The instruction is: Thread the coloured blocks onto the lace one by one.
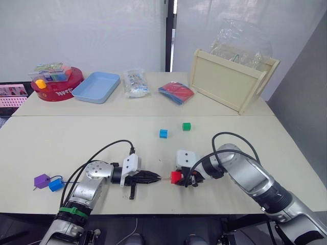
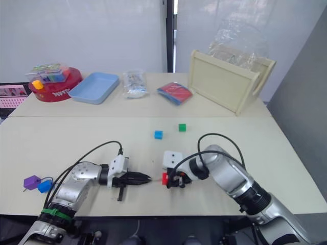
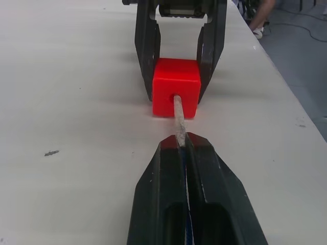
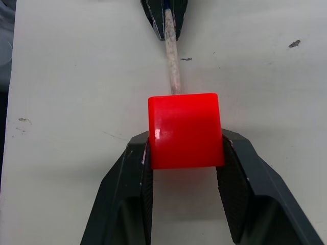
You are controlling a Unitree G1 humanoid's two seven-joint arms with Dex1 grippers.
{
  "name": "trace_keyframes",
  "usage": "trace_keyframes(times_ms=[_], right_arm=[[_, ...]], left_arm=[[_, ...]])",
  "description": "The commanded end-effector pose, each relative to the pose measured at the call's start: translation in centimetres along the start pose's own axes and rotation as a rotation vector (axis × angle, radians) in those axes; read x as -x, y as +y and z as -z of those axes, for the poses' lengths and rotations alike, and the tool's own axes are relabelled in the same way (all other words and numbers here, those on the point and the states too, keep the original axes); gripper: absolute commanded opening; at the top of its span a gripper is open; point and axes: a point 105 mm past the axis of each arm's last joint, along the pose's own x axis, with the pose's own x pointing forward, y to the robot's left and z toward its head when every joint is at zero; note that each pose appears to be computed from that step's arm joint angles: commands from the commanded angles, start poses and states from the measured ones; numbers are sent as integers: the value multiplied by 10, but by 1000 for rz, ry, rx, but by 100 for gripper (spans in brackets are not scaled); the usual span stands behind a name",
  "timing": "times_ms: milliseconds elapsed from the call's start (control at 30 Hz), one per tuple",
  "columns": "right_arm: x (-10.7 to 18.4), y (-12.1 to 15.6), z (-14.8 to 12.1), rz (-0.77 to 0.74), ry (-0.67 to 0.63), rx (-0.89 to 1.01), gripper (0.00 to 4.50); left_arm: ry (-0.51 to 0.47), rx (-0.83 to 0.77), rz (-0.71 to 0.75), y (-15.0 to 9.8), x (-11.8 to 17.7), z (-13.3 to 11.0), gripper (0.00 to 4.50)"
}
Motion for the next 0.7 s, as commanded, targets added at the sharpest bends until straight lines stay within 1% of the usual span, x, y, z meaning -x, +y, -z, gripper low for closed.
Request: trace_keyframes(times_ms=[33, 300, 367, 467, 600, 700], right_arm=[[-5, 5, -4, -25, -8, 4, 119], [-6, 7, -7, -29, -14, -2, 119], [-7, 8, -7, -30, -14, -4, 119], [-8, 8, -7, -31, -16, -6, 119], [-8, 8, -7, -29, -16, -7, 119], [-9, 7, -7, -26, -16, -8, 119]], left_arm=[[-18, -36, 15, 0, -11, -9, 0], [-36, 25, 37, -4, -31, -13, 0], [-37, 46, 32, -2, -32, -13, 71], [-8, 39, 36, -3, -29, -11, 163], [32, 13, 21, -3, -12, -11, 294], [47, 5, 0, -3, 0, -12, 297]])
